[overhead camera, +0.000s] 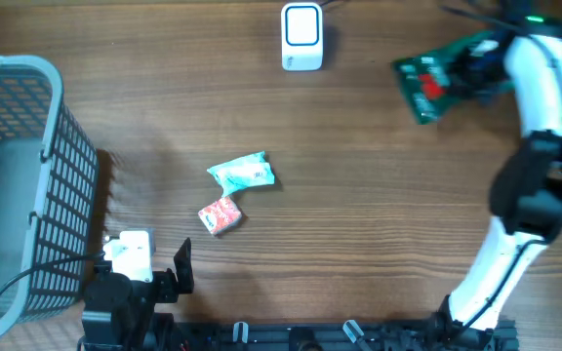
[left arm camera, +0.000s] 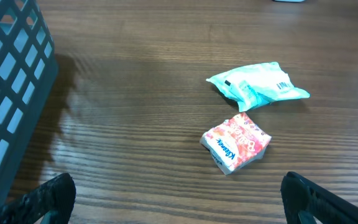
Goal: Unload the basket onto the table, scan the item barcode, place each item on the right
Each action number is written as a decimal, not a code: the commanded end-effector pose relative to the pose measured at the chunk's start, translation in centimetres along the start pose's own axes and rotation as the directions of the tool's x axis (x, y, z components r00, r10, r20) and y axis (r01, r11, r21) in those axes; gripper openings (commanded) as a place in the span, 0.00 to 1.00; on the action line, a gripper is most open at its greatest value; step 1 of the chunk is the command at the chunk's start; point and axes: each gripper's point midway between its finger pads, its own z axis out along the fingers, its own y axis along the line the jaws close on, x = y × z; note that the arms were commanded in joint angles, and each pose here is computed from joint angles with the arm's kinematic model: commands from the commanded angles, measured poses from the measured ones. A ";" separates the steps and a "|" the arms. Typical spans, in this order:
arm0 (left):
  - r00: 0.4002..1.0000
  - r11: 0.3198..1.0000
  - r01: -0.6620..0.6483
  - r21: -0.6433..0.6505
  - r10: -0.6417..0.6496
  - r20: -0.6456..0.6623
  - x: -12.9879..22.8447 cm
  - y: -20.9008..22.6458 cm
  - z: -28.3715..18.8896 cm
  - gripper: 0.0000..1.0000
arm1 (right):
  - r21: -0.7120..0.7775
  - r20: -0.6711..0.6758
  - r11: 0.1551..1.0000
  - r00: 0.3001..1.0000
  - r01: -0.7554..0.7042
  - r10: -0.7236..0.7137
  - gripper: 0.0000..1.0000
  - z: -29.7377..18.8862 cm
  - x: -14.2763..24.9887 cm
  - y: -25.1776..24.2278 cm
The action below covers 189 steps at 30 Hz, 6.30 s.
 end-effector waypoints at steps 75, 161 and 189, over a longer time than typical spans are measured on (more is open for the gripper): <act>1.000 1.000 0.008 -0.001 -0.008 0.002 0.0 0.0 0.1 1.00 | 0.181 -0.204 0.906 0.916 0.383 -0.347 1.00 2.6 32.5 10.4; 1.000 1.000 0.008 -0.001 -0.008 0.002 0.0 0.0 0.1 1.00 | -0.224 -0.094 0.838 0.844 0.498 -0.527 0.22 -1.9 31.2 10.1; 1.000 1.000 0.008 -0.001 -0.008 0.002 0.0 0.0 0.1 1.00 | -0.020 -0.021 0.974 0.974 0.225 -0.225 0.04 8.6 25.9 -0.4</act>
